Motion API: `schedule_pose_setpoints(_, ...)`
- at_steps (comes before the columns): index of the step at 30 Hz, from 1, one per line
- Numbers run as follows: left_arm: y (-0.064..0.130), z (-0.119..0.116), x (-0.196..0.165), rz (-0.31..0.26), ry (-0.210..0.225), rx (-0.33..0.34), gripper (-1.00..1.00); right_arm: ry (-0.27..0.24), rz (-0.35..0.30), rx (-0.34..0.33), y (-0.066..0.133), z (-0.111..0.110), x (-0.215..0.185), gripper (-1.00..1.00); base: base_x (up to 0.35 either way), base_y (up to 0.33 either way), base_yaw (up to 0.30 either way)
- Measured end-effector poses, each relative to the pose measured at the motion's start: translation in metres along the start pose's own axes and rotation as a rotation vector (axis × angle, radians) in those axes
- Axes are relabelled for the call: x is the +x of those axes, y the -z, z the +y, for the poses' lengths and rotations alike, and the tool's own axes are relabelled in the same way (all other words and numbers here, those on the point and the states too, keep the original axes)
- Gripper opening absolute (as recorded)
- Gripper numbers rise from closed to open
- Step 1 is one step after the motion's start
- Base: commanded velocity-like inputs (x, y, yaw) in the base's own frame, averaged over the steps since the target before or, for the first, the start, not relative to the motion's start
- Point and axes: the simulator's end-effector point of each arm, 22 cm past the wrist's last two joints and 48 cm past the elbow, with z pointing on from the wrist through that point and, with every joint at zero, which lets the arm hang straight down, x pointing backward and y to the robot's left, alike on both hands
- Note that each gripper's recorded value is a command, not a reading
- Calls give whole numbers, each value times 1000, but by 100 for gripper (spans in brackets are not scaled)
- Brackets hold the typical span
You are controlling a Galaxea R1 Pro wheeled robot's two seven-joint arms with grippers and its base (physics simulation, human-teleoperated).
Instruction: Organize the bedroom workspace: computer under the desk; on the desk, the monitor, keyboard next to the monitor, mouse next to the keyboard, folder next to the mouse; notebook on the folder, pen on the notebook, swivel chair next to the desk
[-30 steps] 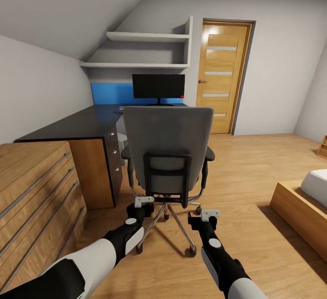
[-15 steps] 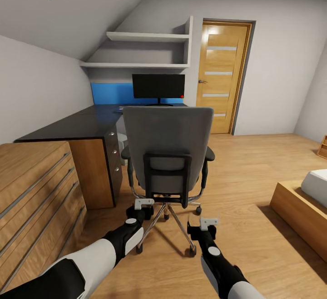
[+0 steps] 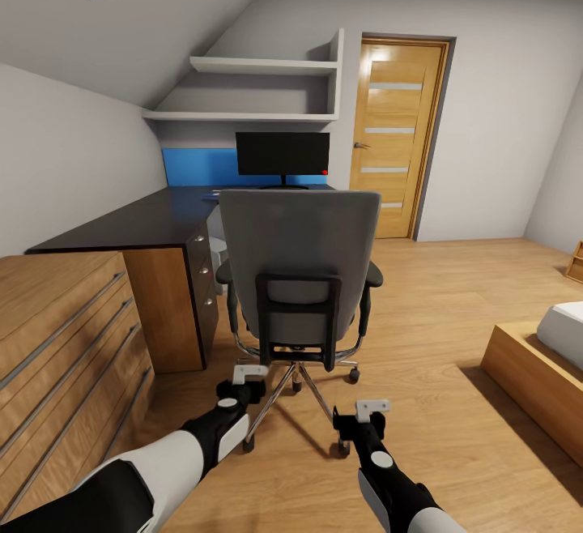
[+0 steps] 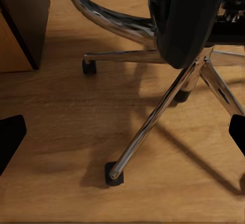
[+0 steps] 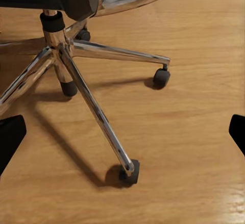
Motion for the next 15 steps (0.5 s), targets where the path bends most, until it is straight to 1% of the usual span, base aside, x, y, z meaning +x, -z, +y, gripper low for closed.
schedule_pose_setpoints(1, 0, 2, 3, 6, -3, -4, 100, -1, -11, 0, 0, 0, -2, 100, 0, 0, 0)
schedule_pose_setpoints(2, 0, 4, 7, 17, -6, -9, 100, -5, -37, 1, 0, 0, -8, 100, 0, 0, 0)
schedule_pose_setpoints(5, 0, 5, 12, 37, -13, -12, 100, -7, -57, 1, 0, 0, -12, 100, 0, 0, 0)
schedule_pose_setpoints(11, 1, 6, 28, 110, -34, -12, 100, -10, -78, 3, 1, -1, -17, 100, 0, 0, 0)
schedule_pose_setpoints(13, 1, 6, 33, 129, -39, -11, 100, -11, -83, 4, 1, -1, -18, 100, 0, 0, 0)
schedule_pose_setpoints(15, 2, 6, 34, 137, -41, -11, 100, -12, -86, 4, 1, -1, -19, 100, 0, 0, 0)
